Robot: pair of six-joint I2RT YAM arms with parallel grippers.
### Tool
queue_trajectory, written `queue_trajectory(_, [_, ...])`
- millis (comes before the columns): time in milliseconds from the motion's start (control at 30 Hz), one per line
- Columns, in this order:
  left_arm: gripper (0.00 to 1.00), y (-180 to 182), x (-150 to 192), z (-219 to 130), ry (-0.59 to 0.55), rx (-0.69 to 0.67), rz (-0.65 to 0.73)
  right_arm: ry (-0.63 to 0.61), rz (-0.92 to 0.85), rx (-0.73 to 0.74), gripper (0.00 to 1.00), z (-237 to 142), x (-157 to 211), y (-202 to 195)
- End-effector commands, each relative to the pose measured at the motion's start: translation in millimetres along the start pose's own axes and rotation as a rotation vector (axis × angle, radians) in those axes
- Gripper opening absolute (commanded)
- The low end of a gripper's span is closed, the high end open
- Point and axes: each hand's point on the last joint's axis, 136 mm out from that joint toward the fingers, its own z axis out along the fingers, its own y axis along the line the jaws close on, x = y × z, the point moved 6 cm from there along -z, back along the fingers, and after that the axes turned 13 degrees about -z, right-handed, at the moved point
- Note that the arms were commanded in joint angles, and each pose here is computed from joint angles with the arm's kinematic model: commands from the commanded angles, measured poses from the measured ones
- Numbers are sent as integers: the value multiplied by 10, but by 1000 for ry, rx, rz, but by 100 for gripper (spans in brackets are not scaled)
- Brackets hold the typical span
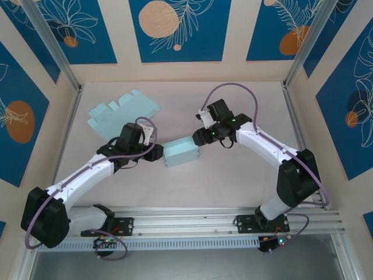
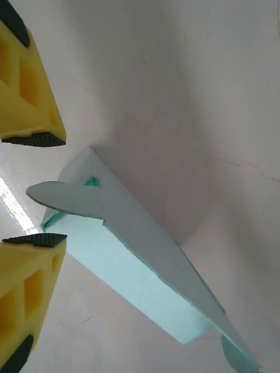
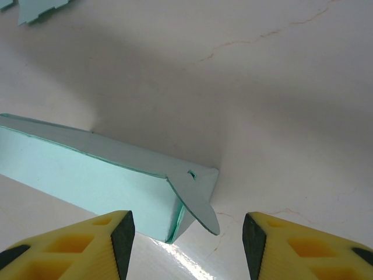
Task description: Fold the paper box
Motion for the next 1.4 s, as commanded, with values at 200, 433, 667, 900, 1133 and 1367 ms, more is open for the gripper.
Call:
queue_trajectory(200, [30,-92,-54,108,9,20,3,-16,-21,-55,42,69,-94,125])
queue_trajectory(433, [16,-118,-83,109,4,1,0,-19,-16,-24,21,73,-114,284])
queue_trajectory(667, [12,-138,-99,151,3,1,-27,-5,32,5,18,124,-113,354])
queue_trajectory(900, [25,-146,-113,100,-13,-19,-24,23,9,80,14,145,-108,443])
queue_trajectory(1133, [33,-95,-167,-50,-53,-103,18,23,-4,95,13,154,-78,476])
queue_trajectory(1367, [33,-84,-235,-140,-62,-160,63,28,-8,101,13,164,-63,490])
